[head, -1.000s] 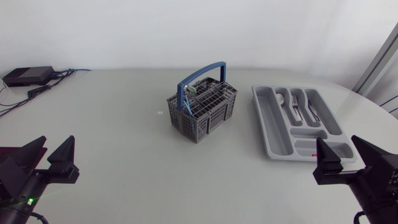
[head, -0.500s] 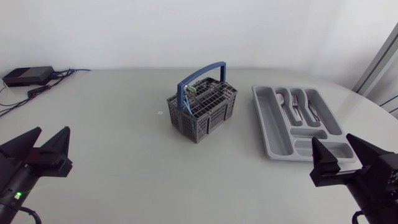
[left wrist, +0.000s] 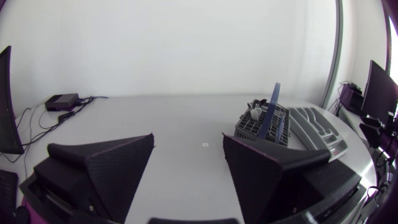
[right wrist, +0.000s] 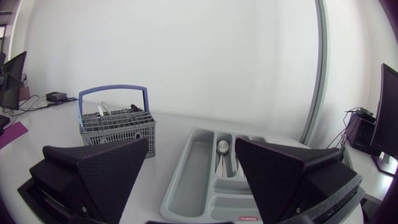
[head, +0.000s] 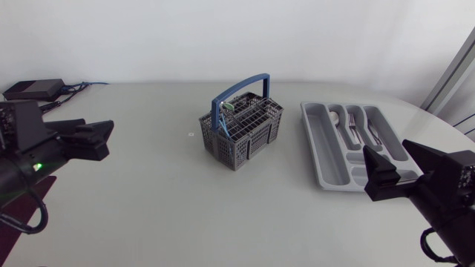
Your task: Unload the cutlery basket into the drawer organizer.
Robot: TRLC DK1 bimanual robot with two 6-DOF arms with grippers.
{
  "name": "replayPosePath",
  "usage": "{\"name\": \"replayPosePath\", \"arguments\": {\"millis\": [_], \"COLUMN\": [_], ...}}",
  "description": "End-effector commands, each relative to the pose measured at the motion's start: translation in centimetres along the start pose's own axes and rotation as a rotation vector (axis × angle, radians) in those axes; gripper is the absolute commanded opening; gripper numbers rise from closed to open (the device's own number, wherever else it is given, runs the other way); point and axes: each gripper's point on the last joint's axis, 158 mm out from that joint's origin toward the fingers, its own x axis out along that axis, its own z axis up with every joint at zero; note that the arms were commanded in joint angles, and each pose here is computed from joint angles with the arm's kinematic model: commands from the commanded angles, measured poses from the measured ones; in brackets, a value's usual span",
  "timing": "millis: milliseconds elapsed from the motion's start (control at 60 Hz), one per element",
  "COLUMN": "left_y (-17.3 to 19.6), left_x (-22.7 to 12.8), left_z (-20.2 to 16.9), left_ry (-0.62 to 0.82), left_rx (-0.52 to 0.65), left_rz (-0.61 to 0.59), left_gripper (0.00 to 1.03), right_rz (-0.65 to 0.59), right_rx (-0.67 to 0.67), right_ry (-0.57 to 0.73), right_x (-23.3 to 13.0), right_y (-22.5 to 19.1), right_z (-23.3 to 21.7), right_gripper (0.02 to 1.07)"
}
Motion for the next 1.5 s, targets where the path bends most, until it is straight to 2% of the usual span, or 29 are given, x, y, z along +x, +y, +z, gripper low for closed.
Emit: {"name": "replayPosePath", "arguments": {"millis": [0, 217, 267, 333, 383, 467, 600, 700, 767, 850, 917, 1000, 1067, 1117, 1167, 1200, 1217, 1317, 1483], "left_y": [-0.6, -2.7, -3.7, -4.9, -5.4, -6.2, -9.3, -11.9, -12.9, -13.9, -14.9, -15.7, -16.3, -16.8, -17.0, -17.1, -17.4, -18.0, -18.4], "left_x": [1.2, 5.3, 6.2, 7.9, 9.0, 10.4, 11.6, 12.3, 12.9, 13.6, 14.4, 15.3, 15.5, 15.7, 15.8, 15.9, 16.1, 16.7, 17.4], "left_z": [1.3, 0.3, 0.1, 0.0, -0.3, -1.6, -1.6, -0.6, -0.1, 0.6, 1.0, 0.9, 0.8, 1.1, 1.3, 1.3, 1.4, 1.1, -0.2], "left_ry": [0.03, 0.238, 0.275, 0.307, 0.344, 0.456, 0.509, 0.515, 0.51, 0.504, 0.5, 0.51, 0.521, 0.513, 0.509, 0.508, 0.506, 0.51, 0.541], "left_rx": [0.04, 0.126, 0.189, 0.332, 0.353, 0.38, 0.362, 0.325, 0.325, 0.317, 0.307, 0.302, 0.306, 0.311, 0.312, 0.314, 0.319, 0.328, 0.34], "left_rz": [-0.009, -0.045, -0.072, -0.112, -0.124, -0.152, -0.271, -0.379, -0.405, -0.434, -0.459, -0.467, -0.476, -0.482, -0.486, -0.488, -0.49, -0.499, -0.501], "left_gripper": [0.83, 0.87, 0.87, 0.87, 0.87, 0.95, 0.94, 0.91, 0.91, 0.91, 0.86, 0.82, 0.82, 0.77, 0.76, 0.73, 0.68, 0.59, 0.59], "right_rz": [0.004, 0.019, 0.02, 0.042, 0.05, 0.073, 0.112, 0.152, 0.182, 0.253, 0.302, 0.326, 0.332, 0.338, 0.35, 0.352, 0.358, 0.374, 0.379], "right_rx": [0.021, 0.016, 0.015, 0.011, 0.01, 0.005, -0.014, -0.103, -0.173, -0.276, -0.321, -0.33, -0.325, -0.322, -0.326, -0.328, -0.327, -0.324, -0.329], "right_ry": [-0.007, 0.118, 0.172, 0.23, 0.253, 0.301, 0.378, 0.469, 0.512, 0.517, 0.491, 0.475, 0.485, 0.51, 0.525, 0.529, 0.533, 0.535, 0.532], "right_x": [0.6, 3.0, 3.6, 4.3, 4.6, 5.0, 5.6, 6.4, 6.6, 6.4, 6.4, 6.5, 6.8, 7.2, 7.5, 7.6, 7.8, 8.4, 8.8], "right_y": [0.2, 0.6, 0.6, 1.2, 1.3, 2.1, 3.2, 3.7, 4.0, 4.8, 5.3, 5.6, 5.6, 5.6, 5.7, 5.8, 5.8, 6.2, 6.3], "right_z": [1.2, 0.0, -0.7, -1.4, -1.7, -2.4, -3.6, -5.2, -5.8, -6.6, -6.7, -6.6, -6.7, -7.4, -7.9, -8.1, -8.2, -8.3, -8.2], "right_gripper": [1.02, 1.02, 1.02, 1.02, 1.02, 1.02, 1.02, 1.02, 1.02, 1.02, 1.02, 1.02, 1.02, 1.02, 1.02, 1.02, 1.02, 1.02, 1.02]}}
